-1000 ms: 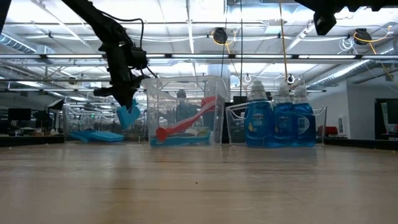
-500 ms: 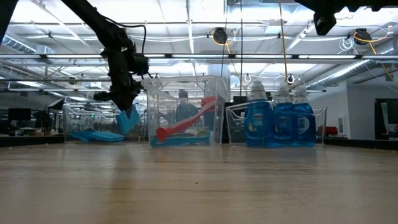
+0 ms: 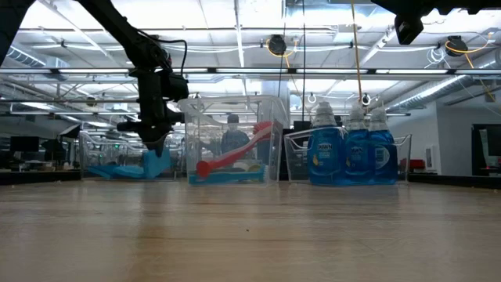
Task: Pick & Place Kitchen Sink Supplies
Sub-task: Put the blue sponge into the left transparent bin
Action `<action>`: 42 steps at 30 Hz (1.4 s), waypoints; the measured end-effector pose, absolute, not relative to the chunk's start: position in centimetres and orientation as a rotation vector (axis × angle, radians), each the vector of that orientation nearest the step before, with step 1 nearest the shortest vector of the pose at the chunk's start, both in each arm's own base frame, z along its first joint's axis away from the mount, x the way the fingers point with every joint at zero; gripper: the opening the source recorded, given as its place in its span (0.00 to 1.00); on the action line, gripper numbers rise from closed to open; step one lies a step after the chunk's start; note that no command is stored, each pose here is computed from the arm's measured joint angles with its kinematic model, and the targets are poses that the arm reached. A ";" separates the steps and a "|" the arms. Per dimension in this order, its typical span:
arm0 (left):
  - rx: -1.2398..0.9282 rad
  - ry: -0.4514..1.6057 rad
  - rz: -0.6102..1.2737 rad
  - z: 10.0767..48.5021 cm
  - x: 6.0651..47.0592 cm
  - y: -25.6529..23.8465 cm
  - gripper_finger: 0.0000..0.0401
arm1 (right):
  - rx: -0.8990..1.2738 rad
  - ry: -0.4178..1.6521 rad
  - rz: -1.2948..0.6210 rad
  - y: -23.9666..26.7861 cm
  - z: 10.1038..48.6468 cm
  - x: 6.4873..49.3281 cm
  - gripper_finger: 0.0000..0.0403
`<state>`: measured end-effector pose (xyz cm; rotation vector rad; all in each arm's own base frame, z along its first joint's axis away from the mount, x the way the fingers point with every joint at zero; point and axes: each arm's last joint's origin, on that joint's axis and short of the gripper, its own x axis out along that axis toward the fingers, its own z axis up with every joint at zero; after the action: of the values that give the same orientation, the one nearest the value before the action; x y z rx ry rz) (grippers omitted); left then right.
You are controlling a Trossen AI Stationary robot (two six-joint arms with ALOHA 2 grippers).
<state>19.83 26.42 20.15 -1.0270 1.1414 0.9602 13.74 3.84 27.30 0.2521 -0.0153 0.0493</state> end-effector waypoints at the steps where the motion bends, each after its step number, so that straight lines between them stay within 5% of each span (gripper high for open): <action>1: -1.026 1.142 0.961 20.2 19.8 26.4 0.16 | 0.252 -0.015 0.050 3.8 27.3 13.7 0.40; 21: -0.969 1.259 0.989 20.5 18.8 25.9 0.53 | 0.253 -0.016 0.049 3.8 27.3 13.7 0.40; 33: -0.859 1.149 1.075 24.8 17.4 24.4 0.46 | 0.256 -0.018 0.048 3.8 27.3 13.7 0.40; 42: -0.791 0.983 0.903 29.6 16.8 21.1 0.40 | 0.256 -0.018 0.047 3.8 27.3 13.7 0.40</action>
<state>16.77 21.12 29.55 -0.7912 0.9834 0.9034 13.74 3.83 27.32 0.2563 -0.0179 0.0475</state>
